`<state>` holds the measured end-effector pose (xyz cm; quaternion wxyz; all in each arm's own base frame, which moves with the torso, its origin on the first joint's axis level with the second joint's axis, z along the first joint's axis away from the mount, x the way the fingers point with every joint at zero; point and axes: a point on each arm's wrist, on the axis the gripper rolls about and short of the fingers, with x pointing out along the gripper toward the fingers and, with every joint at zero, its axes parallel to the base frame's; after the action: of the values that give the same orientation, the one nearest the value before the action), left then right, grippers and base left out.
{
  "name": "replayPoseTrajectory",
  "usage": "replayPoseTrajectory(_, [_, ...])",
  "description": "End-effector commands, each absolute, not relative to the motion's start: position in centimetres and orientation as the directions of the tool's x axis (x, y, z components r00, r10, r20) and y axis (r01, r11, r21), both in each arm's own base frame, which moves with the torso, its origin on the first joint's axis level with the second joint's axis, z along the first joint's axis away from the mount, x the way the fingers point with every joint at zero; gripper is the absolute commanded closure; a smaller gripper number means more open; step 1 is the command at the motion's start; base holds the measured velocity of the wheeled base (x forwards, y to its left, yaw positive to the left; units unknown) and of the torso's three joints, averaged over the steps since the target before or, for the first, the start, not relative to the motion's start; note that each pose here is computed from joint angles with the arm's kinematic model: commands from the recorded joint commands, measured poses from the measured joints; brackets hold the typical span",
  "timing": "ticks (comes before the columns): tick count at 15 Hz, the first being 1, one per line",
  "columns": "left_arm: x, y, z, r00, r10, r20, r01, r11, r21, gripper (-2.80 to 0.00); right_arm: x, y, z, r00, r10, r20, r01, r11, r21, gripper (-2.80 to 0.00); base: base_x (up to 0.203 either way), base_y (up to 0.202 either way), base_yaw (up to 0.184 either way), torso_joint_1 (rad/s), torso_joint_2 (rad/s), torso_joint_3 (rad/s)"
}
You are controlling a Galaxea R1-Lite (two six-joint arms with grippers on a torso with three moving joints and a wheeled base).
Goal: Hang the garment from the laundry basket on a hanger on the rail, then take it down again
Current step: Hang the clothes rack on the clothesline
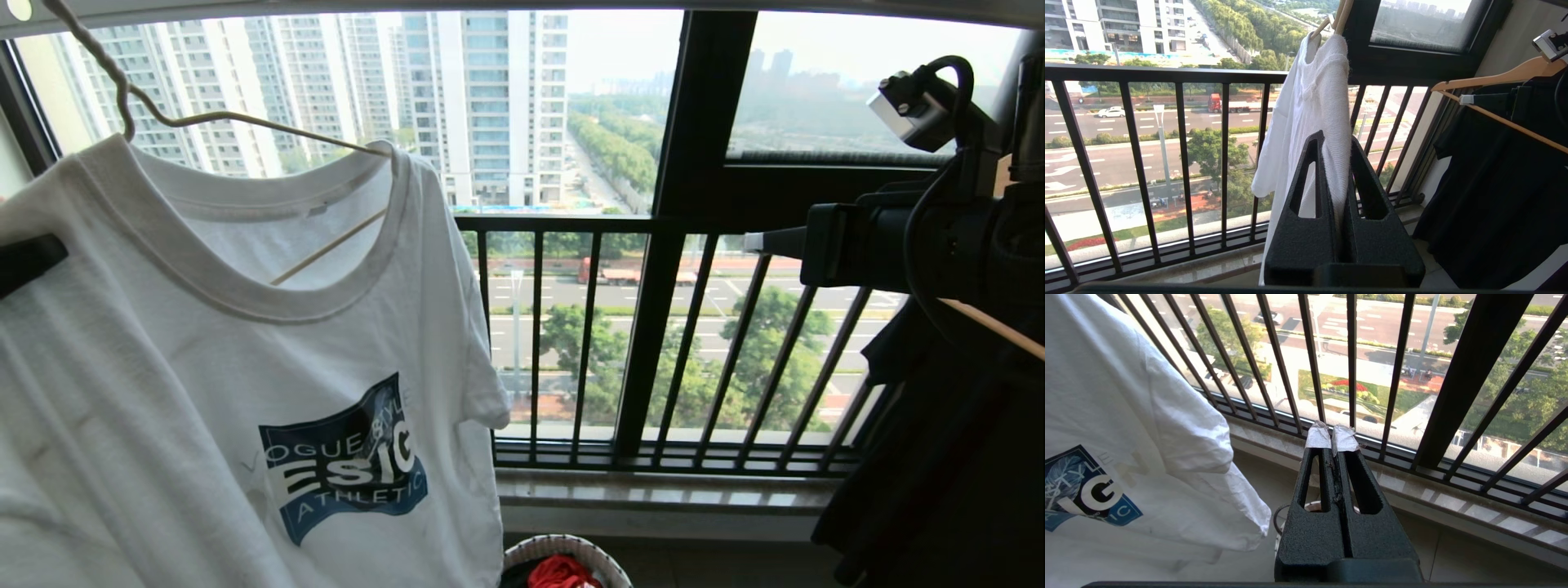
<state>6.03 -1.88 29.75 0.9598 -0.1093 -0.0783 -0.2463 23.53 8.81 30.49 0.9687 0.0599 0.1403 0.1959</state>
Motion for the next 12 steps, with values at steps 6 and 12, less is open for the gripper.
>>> replayPoseTrajectory(6, [7.0,-1.8,30.1,0.918,-0.345,0.196,0.381,0.904,-0.191,0.00,23.7,8.9,30.3,0.883,0.394,-0.254,-0.361,0.917,0.169,0.00,0.000,0.000,0.000,0.000,0.00,0.000])
replayPoseTrajectory(12, [9.9,-2.4,29.9,0.930,-0.347,0.125,0.365,0.915,-0.172,0.00,23.8,8.9,30.3,0.883,0.394,-0.257,-0.360,0.918,0.169,0.00,0.000,0.000,0.000,0.000,0.00,0.000])
